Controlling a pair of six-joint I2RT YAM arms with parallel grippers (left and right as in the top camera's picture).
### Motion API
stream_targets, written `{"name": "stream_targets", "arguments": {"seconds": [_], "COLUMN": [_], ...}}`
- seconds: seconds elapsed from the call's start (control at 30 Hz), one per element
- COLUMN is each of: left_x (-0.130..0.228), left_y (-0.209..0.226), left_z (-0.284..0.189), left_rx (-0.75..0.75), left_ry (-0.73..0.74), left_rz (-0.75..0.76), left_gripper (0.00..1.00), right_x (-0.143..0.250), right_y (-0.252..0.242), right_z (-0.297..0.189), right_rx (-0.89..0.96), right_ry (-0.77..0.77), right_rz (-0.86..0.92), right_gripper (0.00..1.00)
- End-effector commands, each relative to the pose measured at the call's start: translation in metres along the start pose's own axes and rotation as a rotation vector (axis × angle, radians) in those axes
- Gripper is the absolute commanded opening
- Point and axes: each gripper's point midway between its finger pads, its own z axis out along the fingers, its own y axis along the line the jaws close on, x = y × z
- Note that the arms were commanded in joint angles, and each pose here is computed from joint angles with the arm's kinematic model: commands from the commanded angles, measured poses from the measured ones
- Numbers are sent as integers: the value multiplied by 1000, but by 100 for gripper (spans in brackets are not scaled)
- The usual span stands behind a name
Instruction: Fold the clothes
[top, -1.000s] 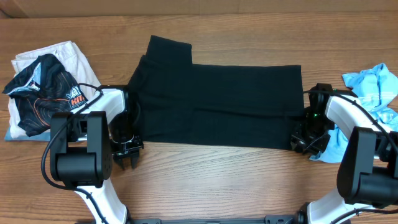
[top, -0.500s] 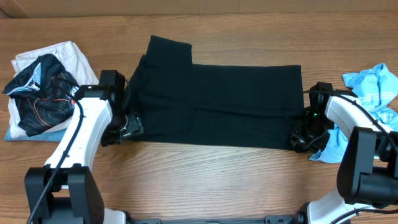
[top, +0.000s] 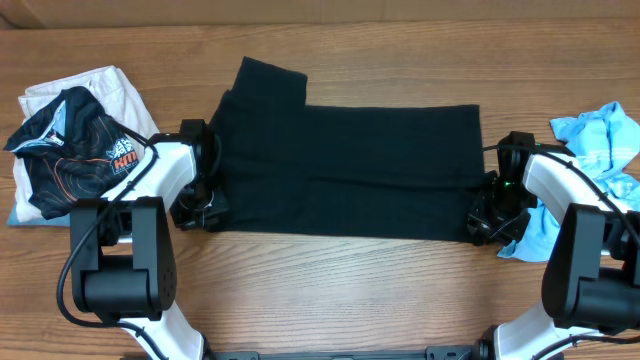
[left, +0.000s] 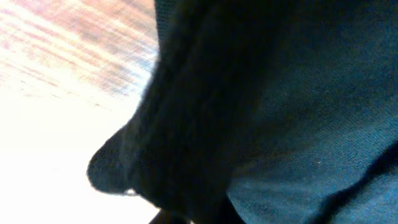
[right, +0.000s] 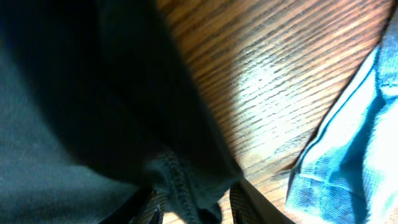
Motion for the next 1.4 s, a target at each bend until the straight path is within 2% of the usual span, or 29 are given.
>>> {"name": "stream_targets", "arguments": {"seconds": [0.0,0.13,0.3,0.33,0.43,0.57,0.6,0.7,0.77,0.87,0.9,0.97,1.03,1.07,1.17,1.27,1.37], "left_x": [15,41,43,43,41,40,38,31,26,21,17,7,-5,-19,-43,-77,-110], "left_y": [53,85,86,83,80,76,73,66,61,49,41,26,13,-2,-24,-36,-47], "left_z": [8,4,3,3,4,-2,-6,-24,-45,-71,-84,-106,-123,-138,-161,-176,-181], "left_rx": [-227,-286,-287,-278,-268,-240,-218,-155,-103,10,85,205,290,367,469,472,460], "left_ry": [65,201,213,212,203,193,178,111,28,-71,-126,-227,-320,-404,-502,-546,-563], "left_rz": [-110,-183,-186,-181,-170,-161,-159,-140,-139,-113,-97,-52,22,87,163,207,248], "left_gripper": [4,4,4,7,15,43,47,54,66,67,67,81,83,85,86,88,90], "right_x": [0,4,6,5,3,-6,-8,-21,-27,-33,-35,-35,-35,-39,-54,-66,-69], "right_y": [-1,-4,-7,-6,-5,-1,0,6,10,15,24,45,69,79,92,110,121], "right_z": [1,0,0,0,0,-7,-12,-37,-59,-78,-86,-93,-103,-110,-128,-153,-168], "right_rx": [-2,11,27,25,22,-1,-9,-49,-80,-117,-163,-274,-395,-445,-479,-505,-525], "right_ry": [0,17,20,16,8,-44,-63,-155,-228,-295,-317,-329,-347,-377,-467,-573,-618], "right_rz": [3,4,5,5,5,3,3,-1,-4,-9,-51,-155,-254,-289,-319,-389,-416], "right_gripper": [37,37,37,36,36,36,36,36,36,36,36,36,37,44,52,59,62]}}
